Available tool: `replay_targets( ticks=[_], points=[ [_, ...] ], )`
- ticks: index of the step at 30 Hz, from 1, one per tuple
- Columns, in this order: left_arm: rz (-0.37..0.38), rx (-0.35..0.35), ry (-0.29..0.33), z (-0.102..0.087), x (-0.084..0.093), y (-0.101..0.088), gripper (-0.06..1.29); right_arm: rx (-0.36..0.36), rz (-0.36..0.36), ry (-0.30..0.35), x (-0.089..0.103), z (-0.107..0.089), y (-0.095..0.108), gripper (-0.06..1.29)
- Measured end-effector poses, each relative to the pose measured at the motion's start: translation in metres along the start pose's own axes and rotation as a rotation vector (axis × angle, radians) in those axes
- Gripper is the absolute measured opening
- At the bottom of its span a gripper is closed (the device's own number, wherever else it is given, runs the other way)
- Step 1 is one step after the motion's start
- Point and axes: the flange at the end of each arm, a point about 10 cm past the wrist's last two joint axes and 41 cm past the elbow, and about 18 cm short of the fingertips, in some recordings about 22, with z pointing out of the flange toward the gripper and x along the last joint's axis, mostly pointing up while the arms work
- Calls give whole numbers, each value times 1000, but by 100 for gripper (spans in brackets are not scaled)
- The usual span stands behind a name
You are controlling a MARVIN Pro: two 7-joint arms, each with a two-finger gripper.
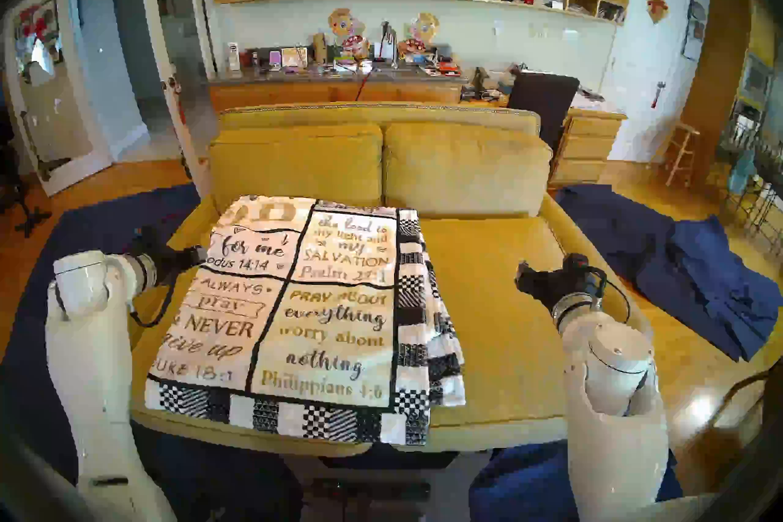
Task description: Fold the blanket in half twice
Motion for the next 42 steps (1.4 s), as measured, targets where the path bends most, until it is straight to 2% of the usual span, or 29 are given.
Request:
replay_targets(
  ticks=[10, 26, 42],
  points=[
    [-78, -24, -56, 25, -1, -22, 123, 0, 0, 0, 0, 0, 0, 124],
    [-143, -74, -137, 60, -4, -24, 123, 0, -1, 0, 0, 0, 0, 124],
    [-175, 19, -185, 81, 7, -39, 123, 1, -1, 1, 0, 0, 0, 124]
  ],
)
